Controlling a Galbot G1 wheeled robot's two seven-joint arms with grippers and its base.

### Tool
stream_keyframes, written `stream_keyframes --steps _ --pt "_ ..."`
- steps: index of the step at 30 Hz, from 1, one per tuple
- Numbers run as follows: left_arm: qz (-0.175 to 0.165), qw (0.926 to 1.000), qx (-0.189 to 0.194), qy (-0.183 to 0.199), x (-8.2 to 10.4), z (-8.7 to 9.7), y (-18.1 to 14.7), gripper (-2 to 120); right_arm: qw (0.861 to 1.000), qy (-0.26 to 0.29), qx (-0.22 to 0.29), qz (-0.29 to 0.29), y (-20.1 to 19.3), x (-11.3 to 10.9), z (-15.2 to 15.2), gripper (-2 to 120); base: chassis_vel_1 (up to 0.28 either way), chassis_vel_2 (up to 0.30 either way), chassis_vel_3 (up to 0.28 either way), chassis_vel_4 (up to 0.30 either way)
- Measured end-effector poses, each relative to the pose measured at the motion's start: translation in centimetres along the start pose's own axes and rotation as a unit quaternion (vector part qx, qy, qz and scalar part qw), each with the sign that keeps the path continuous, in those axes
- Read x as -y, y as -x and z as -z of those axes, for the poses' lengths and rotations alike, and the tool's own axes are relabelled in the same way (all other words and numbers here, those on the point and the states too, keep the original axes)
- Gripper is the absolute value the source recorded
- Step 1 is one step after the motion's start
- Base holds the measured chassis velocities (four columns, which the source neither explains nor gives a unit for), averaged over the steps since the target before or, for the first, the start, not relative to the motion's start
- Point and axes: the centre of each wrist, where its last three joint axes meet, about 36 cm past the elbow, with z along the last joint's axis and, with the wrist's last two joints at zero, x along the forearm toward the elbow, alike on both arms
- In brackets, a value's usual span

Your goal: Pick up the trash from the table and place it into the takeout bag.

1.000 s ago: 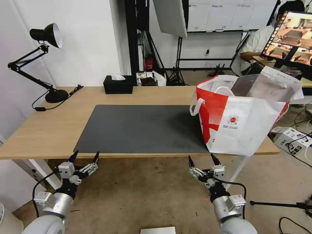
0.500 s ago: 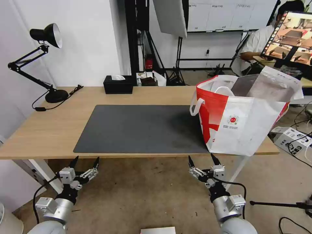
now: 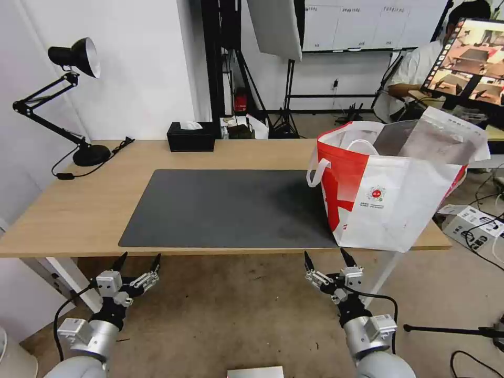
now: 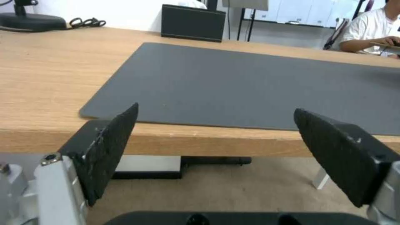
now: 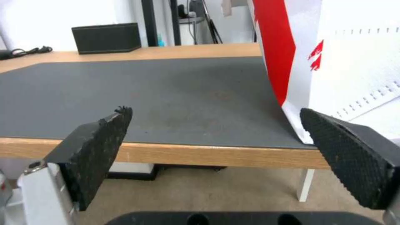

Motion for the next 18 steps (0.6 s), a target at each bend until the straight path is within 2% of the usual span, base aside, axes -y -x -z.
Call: stream_keyframes --steps 18 --pt "0.0 1.0 0.0 0.0 0.0 0.03 0.02 100 1.0 0.0 0.0 0.0 0.0 0.0 0.0 100 0.0 0.0 0.0 0.0"
